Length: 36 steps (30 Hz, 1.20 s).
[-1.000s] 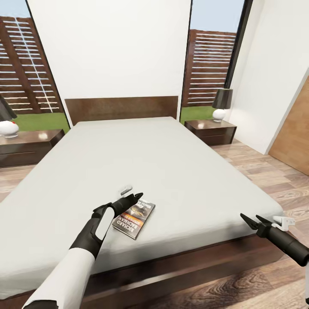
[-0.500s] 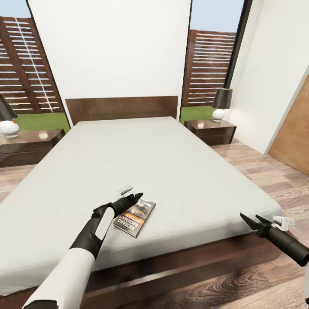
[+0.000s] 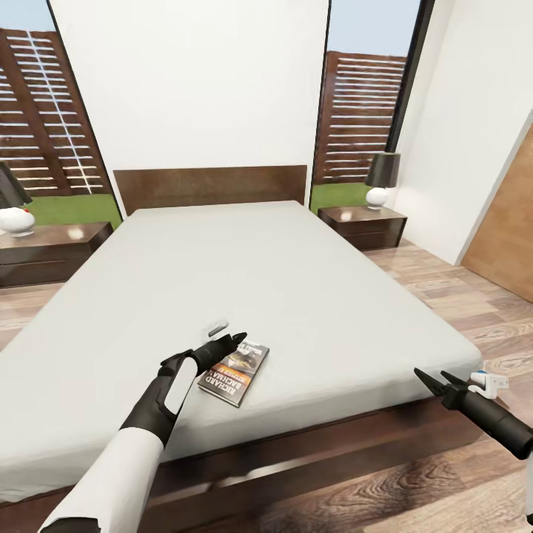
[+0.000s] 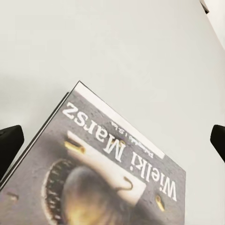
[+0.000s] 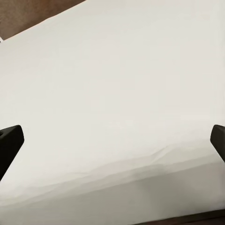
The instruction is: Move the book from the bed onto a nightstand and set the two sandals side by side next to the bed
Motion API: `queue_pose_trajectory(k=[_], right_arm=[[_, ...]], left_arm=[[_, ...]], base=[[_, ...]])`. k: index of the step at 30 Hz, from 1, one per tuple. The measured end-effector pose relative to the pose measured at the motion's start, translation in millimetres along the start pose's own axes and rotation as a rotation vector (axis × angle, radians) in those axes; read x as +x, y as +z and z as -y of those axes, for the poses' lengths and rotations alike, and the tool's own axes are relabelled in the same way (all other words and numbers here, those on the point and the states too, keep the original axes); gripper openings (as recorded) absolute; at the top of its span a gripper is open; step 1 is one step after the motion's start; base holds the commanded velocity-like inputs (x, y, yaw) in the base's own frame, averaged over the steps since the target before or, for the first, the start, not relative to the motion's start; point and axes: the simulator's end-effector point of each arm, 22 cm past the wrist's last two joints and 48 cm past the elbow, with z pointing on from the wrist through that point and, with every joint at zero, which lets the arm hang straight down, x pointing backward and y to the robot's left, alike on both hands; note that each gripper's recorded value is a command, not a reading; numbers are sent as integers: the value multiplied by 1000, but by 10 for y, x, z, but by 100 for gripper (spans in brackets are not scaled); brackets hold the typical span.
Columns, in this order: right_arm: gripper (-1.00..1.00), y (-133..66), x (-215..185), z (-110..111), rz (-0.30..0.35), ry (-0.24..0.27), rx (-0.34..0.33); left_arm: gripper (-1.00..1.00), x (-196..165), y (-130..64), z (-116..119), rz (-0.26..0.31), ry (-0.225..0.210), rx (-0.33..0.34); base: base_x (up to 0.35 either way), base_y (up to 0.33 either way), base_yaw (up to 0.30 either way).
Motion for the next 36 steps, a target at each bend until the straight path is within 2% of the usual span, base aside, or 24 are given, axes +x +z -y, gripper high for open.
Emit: queue_pose_trajectory(k=[11, 36], right_arm=[[100, 0, 2, 0, 0, 0, 0], [100, -5, -16, -10, 3, -1, -2]], left_arm=[[100, 0, 0, -1, 0, 0, 0], [100, 5, -1, 55, 0, -2, 7]], base=[[-108, 0, 0], [-2, 0, -32]])
